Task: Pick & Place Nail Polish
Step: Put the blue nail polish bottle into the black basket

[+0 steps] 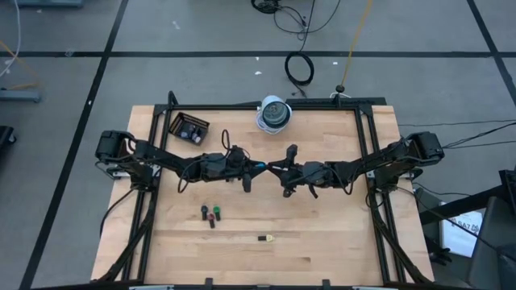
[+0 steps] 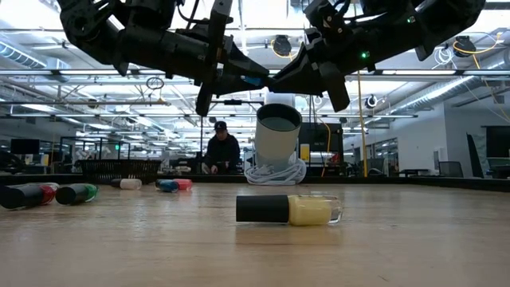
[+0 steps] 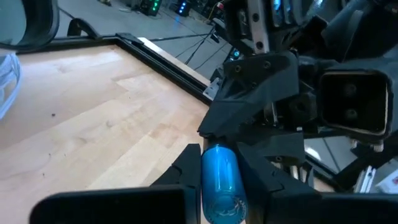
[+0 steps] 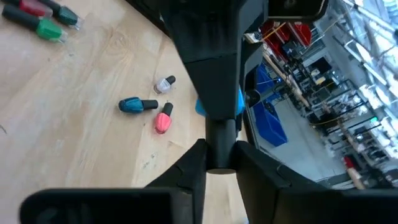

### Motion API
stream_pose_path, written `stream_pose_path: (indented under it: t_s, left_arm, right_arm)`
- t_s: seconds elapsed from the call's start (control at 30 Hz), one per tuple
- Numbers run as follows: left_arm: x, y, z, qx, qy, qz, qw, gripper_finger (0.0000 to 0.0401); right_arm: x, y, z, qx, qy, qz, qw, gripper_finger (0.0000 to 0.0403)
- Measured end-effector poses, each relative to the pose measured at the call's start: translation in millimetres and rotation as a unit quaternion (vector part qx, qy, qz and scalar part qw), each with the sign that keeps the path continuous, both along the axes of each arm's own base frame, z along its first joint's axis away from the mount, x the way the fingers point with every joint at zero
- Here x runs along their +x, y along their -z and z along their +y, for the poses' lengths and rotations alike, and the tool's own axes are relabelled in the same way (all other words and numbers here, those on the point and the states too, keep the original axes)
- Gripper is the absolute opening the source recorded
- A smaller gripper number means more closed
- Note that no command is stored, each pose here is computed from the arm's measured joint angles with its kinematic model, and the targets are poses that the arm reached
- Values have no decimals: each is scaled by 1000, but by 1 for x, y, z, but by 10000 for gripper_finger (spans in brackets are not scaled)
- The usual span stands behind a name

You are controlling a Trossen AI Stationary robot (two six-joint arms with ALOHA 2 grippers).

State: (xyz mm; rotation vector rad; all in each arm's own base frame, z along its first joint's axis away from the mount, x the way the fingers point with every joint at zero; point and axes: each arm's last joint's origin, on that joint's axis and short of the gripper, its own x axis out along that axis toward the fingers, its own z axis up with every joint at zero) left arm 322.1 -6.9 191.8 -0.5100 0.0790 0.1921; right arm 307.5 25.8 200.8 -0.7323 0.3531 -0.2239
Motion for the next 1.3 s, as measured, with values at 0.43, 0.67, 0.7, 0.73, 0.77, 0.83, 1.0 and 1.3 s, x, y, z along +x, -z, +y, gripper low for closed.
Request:
stream_pose_path:
  t_s: [0.43,0.67,0.7,0.73,0.77,0.83,1.0,1.3]
  left_arm:
    - [-12,-12,-5,99,-65,49,992,52]
    - [-54,-17,2,117,-134,65,982,52]
    - [-64,-15,5,113,-155,63,979,52]
    - [-73,-11,9,105,-178,63,976,52]
    - [-83,-5,12,97,-203,66,972,52]
    - [-103,7,19,80,-255,70,961,52]
    - [-140,32,33,53,-393,64,916,52]
    - [-149,37,65,39,-471,95,876,52]
  right_arm:
    - [-3,-3,8,33,7,-13,999,181]
    - [-15,-19,12,48,3,-18,999,195]
    - [-17,-21,11,51,3,-18,999,196]
    - [-18,-23,11,56,5,-17,998,196]
    - [-20,-25,10,60,7,-19,998,196]
    - [-21,-26,8,68,11,-19,997,196]
    - [-21,-27,6,68,16,-20,997,196]
    - [-21,-27,1,74,26,-23,997,196]
